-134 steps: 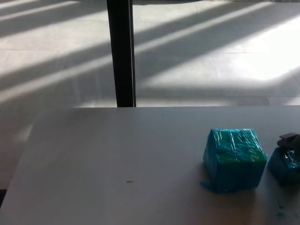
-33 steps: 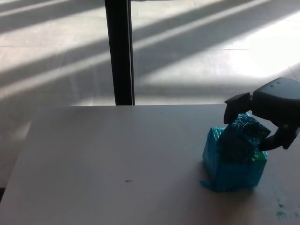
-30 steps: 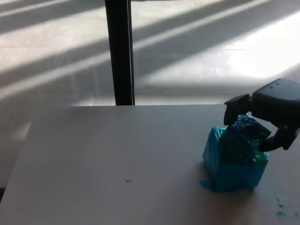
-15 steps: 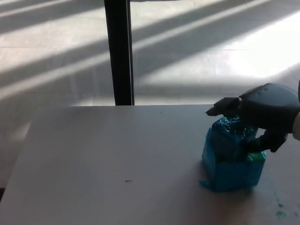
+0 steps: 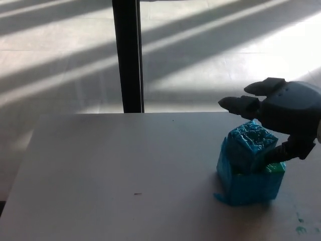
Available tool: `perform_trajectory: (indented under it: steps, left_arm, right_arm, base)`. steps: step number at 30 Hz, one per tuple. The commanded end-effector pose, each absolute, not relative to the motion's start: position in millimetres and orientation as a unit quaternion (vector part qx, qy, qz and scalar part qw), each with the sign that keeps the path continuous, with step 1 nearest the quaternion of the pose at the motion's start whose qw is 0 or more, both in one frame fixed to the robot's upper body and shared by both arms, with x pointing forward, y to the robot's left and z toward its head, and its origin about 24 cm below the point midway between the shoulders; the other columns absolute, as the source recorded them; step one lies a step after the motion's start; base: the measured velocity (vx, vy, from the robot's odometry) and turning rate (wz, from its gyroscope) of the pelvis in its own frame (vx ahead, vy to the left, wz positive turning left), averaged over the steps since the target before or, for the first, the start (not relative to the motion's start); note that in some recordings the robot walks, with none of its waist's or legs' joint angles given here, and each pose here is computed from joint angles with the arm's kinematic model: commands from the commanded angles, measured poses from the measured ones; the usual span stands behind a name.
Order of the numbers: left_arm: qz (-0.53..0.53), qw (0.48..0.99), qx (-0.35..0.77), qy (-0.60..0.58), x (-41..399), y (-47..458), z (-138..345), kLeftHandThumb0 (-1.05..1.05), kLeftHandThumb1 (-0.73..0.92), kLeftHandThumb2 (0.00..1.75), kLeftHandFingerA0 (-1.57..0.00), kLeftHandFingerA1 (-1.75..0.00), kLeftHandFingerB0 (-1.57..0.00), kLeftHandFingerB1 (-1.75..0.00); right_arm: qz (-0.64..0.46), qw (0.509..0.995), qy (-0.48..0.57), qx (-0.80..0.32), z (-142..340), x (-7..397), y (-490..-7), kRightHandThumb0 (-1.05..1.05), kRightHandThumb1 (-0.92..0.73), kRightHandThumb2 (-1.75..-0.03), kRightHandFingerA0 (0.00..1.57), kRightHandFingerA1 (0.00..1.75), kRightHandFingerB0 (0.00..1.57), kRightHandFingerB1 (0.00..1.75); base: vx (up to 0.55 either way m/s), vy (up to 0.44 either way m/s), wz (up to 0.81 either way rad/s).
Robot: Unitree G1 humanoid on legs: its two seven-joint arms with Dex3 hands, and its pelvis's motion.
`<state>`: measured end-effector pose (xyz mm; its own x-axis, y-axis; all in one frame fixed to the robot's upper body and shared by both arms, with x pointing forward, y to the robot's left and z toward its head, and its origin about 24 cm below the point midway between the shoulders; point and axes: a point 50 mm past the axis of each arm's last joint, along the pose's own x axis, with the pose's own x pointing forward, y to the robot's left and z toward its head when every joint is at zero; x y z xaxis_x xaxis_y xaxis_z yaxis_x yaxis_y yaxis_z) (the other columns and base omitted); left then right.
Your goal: The robot uses its right hand to pick up the small cube kept on the middle on the desk and place it on the bigger cube kept next to it
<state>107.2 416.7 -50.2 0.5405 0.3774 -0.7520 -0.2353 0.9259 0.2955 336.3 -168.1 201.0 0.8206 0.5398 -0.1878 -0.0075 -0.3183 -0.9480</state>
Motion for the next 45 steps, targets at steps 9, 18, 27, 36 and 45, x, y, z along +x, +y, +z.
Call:
perform_trajectory:
  steps: [9, 18, 27, 36, 45]
  left_arm:
    - [0.179, 0.872, 0.084, 0.447, 105, 422, -46, -0.72, 0.71, 0.62, -0.45, -0.60, -0.48, -0.41]
    - [0.186, 0.870, 0.074, 0.451, 102, 423, -46, -0.71, 0.70, 0.61, -0.47, -0.59, -0.49, -0.42]
    - [0.186, 0.870, 0.076, 0.451, 102, 422, -47, -0.71, 0.71, 0.61, -0.49, -0.61, -0.51, -0.42]
    - [0.193, 0.867, 0.070, 0.455, 100, 421, -50, -0.72, 0.68, 0.61, -0.48, -0.62, -0.53, -0.44]
    - [0.176, 0.874, 0.076, 0.447, 103, 418, -50, -0.71, 0.72, 0.62, -0.44, -0.59, -0.48, -0.42]
  right_arm:
    - [0.173, 0.621, -0.125, -0.754, 256, 321, -223, -0.87, -0.54, -0.58, 0.00, 0.00, 0.00, 0.00]
    - [0.026, 0.759, -0.058, -0.649, 259, 291, -329, -0.90, -0.54, -0.86, 0.00, 0.08, 0.03, 0.00]
    - [-0.156, 0.889, 0.004, -0.430, 205, 232, -428, -0.94, -0.54, -0.82, 0.00, 0.03, 0.12, 0.01]
    - [-0.277, 0.917, 0.076, -0.276, 100, 177, -453, -0.99, -0.59, -0.73, 0.00, 0.48, 0.07, 0.56]
    - [-0.369, 0.903, 0.149, -0.161, 25, 143, -444, -0.75, -0.72, -0.62, 0.00, 1.00, 0.17, 0.66]
  base:
    - [0.00, 0.000, 0.00]
    - [0.00, 0.000, 0.00]
    - [0.00, 0.000, 0.00]
    - [0.00, 0.000, 0.00]
    - [0.00, 0.000, 0.00]
